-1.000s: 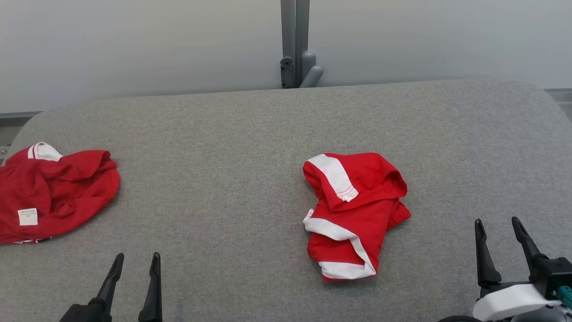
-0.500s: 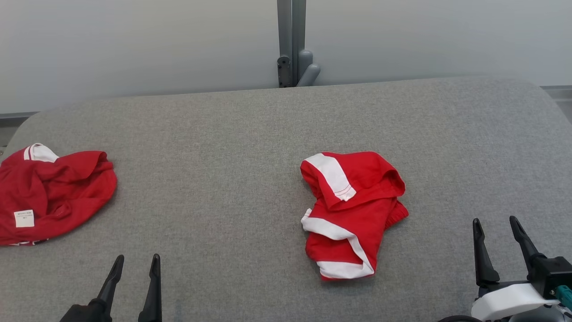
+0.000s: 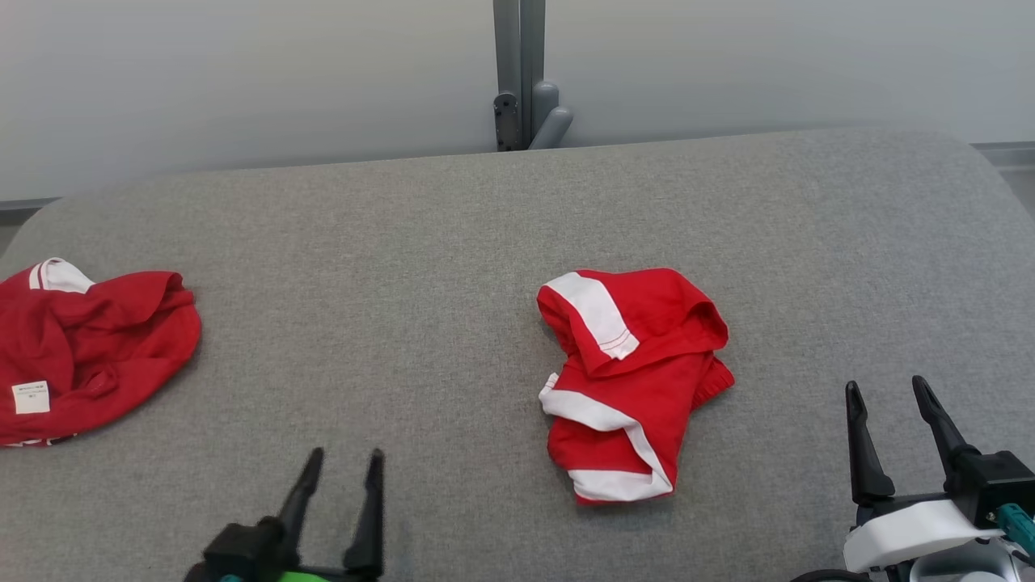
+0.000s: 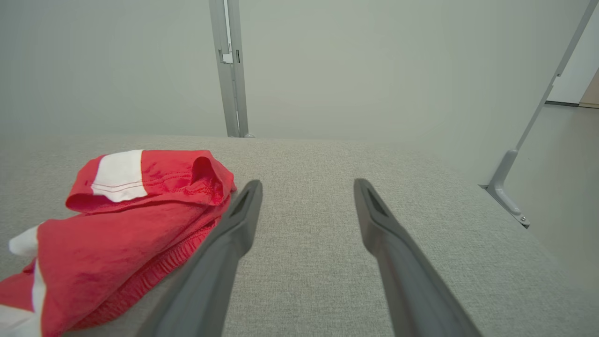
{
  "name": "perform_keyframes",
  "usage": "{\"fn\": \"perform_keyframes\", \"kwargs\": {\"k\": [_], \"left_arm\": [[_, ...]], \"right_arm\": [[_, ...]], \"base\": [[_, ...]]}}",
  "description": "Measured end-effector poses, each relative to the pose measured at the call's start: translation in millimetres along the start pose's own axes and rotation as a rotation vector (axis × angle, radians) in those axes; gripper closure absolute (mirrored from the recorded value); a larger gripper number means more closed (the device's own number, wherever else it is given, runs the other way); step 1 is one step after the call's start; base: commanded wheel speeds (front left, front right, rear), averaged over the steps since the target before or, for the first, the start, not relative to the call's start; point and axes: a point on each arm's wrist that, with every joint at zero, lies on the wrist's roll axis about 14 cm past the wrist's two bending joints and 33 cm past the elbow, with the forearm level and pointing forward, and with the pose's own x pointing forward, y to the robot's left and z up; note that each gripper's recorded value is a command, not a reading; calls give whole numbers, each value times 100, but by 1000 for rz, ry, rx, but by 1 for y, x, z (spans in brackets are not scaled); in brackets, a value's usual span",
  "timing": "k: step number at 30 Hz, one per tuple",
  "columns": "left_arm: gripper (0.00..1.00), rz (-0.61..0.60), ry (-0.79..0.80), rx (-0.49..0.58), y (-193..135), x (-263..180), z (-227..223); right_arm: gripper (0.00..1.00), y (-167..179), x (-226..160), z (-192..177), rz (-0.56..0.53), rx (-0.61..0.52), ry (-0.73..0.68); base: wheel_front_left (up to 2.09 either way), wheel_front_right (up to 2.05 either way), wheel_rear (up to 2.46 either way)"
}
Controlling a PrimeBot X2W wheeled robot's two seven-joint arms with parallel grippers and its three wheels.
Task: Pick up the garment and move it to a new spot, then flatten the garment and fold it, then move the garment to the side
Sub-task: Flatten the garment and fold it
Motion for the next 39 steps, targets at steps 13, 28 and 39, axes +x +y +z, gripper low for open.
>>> {"fn": "perform_keyframes", "kwargs": {"k": [13, 28, 39], "left_arm": [[0, -355, 444, -246, -134, 33, -95], [30, -430, 592, -494, -185, 35, -111], [100, -488, 519, -562, -211, 46, -89]], "right_arm": [[0, -14, 3, -2, -40, -11, 8], [0, -39, -10, -7, -122, -24, 34], [0, -39, -13, -6, -128, -17, 29]], "base": [[0, 0, 0], [0, 0, 0], [0, 0, 0]]}}
